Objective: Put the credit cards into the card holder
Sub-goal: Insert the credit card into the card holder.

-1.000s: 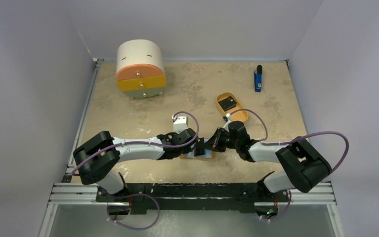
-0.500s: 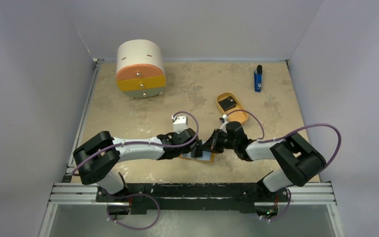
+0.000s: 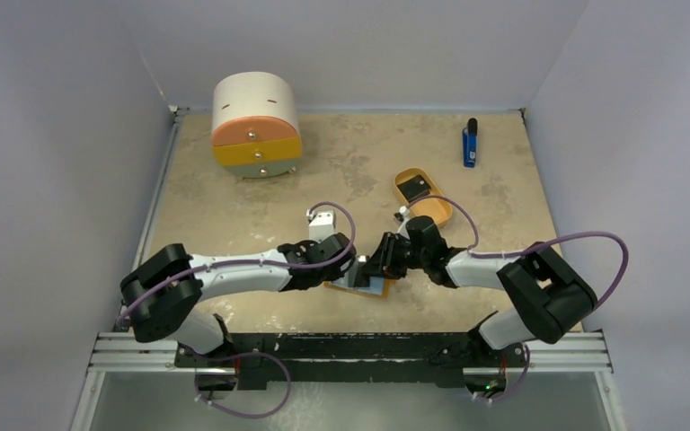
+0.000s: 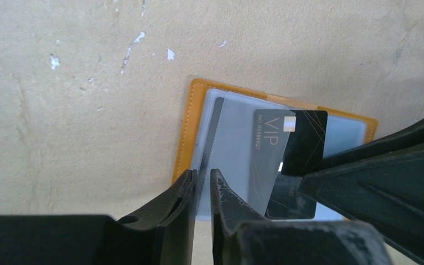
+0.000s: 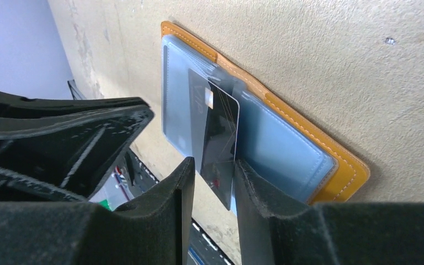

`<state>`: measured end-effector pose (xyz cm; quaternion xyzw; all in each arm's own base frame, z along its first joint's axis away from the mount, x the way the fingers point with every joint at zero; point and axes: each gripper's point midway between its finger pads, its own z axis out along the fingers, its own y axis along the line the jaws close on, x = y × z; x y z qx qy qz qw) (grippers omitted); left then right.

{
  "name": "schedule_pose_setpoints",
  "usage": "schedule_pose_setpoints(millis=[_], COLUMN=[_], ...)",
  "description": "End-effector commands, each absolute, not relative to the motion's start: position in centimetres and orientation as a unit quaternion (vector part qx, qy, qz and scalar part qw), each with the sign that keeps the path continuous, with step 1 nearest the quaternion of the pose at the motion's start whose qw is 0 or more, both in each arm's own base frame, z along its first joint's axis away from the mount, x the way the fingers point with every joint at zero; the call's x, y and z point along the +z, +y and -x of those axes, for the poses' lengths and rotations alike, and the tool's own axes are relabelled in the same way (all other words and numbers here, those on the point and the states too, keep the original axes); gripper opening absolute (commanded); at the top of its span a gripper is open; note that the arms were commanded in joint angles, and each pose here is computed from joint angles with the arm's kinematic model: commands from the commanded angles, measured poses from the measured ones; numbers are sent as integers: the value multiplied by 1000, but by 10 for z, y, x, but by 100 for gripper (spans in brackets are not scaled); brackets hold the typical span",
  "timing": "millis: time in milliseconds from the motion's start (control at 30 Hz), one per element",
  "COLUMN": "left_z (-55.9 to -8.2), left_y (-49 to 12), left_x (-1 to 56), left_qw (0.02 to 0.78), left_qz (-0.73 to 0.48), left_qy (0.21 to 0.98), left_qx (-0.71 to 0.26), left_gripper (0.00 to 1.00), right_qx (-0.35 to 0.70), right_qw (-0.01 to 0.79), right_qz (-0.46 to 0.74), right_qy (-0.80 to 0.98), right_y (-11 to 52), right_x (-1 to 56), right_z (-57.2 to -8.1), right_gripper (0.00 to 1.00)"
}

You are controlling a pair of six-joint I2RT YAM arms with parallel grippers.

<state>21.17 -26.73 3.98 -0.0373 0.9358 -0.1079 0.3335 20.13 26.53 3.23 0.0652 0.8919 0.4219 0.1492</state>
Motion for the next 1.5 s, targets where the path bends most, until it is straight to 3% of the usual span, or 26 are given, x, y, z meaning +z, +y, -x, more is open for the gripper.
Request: schedule_pose_setpoints(millis=[0, 367, 833, 1467], left_z=[-218, -212, -199, -190], left_y=[-258, -223, -244, -260], left_x=[68, 39, 14, 16], left_qw=[358, 342, 298, 291], left_qz=[55, 71, 58, 61], left_qy=[925, 934, 944, 938], left_qx=[-116, -83, -130, -179], left_gripper=[17, 19, 5, 2], right_qx=[416, 414, 416, 405], right_qw=[157, 147, 128, 118], right_qz=[-48, -44, -36, -39], right_qy=[894, 897, 900, 906], right_y=[267, 267, 277, 289], right_x=[38, 39, 47, 47], right_z=[-205, -202, -198, -199], right_gripper=[34, 38, 40, 40])
